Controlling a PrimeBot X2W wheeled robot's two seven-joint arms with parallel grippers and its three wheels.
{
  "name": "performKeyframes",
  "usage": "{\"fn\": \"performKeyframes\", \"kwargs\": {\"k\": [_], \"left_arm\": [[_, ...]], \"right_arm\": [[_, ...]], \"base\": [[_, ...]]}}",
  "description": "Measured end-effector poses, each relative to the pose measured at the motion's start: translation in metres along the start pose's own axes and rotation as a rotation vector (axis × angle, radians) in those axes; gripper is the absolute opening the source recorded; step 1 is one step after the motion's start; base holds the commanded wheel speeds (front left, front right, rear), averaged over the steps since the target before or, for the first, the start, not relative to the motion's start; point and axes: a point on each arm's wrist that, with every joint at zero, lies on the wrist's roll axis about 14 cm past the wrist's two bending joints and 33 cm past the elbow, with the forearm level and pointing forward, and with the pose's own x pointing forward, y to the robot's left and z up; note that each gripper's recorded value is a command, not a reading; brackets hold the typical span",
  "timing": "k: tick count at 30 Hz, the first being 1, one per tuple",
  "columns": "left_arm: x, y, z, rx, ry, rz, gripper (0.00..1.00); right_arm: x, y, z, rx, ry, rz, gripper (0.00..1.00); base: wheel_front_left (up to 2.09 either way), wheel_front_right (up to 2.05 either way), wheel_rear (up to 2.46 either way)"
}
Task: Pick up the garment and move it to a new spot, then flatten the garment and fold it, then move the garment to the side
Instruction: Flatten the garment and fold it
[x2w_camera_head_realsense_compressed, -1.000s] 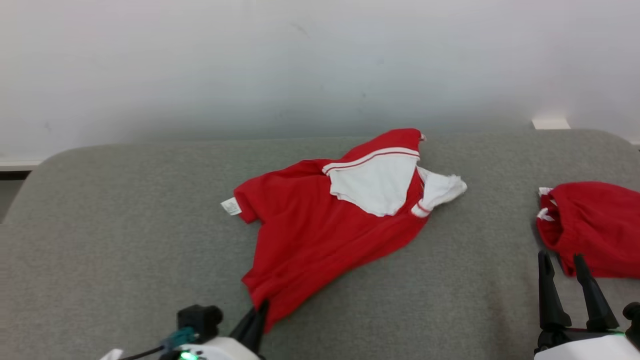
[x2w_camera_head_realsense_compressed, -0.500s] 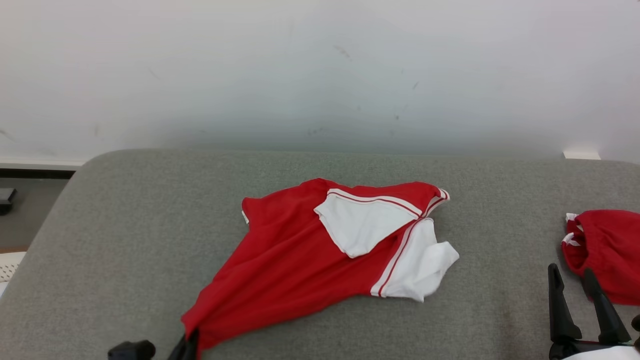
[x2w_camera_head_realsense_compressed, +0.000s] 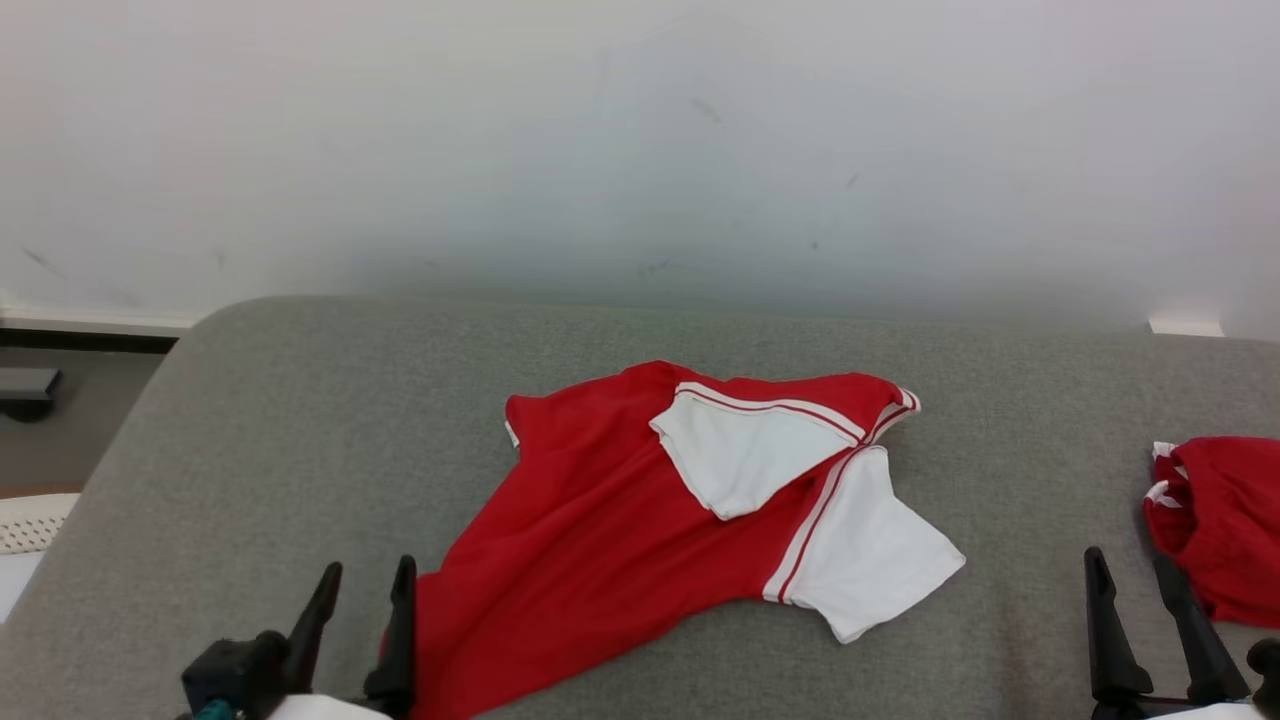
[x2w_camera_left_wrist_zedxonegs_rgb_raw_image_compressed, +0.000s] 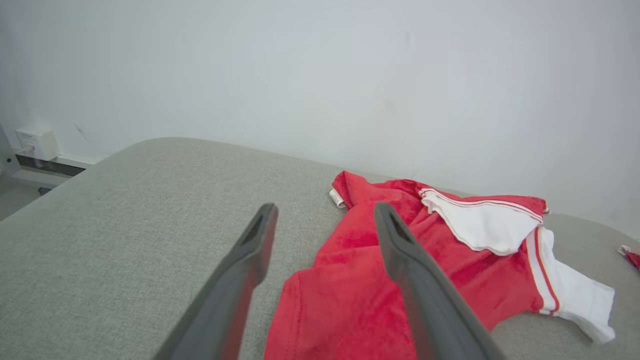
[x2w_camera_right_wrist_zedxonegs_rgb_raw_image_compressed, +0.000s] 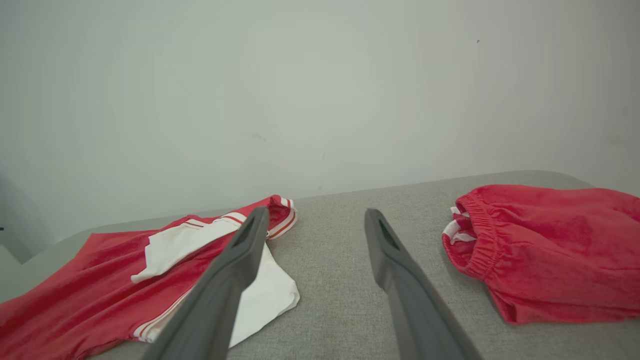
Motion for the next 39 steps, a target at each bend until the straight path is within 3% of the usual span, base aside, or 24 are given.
{"fn": "performKeyframes", "kwargs": {"k": [8, 16, 22, 32, 33, 34, 35, 39], "left_arm": [[-0.011, 0.014, 0.013, -0.016, -0.061, 0.07, 1.0], [-0.012, 0.009, 0.011, -0.032, -0.067, 0.058, 1.0], [-0.014, 0.011, 0.009, -0.047, -0.068, 0.065, 1.0], [-0.023, 0.027, 0.006, -0.056, -0.061, 0.112, 1.0], [-0.023, 0.028, 0.006, -0.056, -0.061, 0.114, 1.0], [-0.024, 0.028, 0.006, -0.054, -0.062, 0.116, 1.0], [-0.024, 0.029, 0.006, -0.053, -0.063, 0.117, 1.0], [-0.022, 0.028, 0.007, -0.058, -0.068, 0.113, 1.0]], "right_arm": [[0.007, 0.015, -0.017, 0.0, 0.058, 0.042, 1.0], [0.031, 0.037, -0.065, -0.021, 0.347, 0.114, 1.0], [0.046, 0.026, -0.097, -0.067, 0.559, 0.076, 1.0], [0.05, 0.036, -0.131, -0.076, 0.76, 0.057, 1.0], [0.048, 0.038, -0.134, -0.078, 0.774, 0.06, 0.64], [0.048, 0.039, -0.136, -0.082, 0.781, 0.063, 0.2], [0.049, 0.041, -0.134, -0.078, 0.774, 0.064, 0.0], [0.053, 0.041, -0.127, -0.059, 0.722, 0.059, 0.0]], "base": [[0.0, 0.0, 0.0], [0.0, 0.0, 0.0], [0.0, 0.0, 0.0], [0.0, 0.0, 0.0], [0.0, 0.0, 0.0], [0.0, 0.0, 0.0], [0.0, 0.0, 0.0], [0.0, 0.0, 0.0]]}}
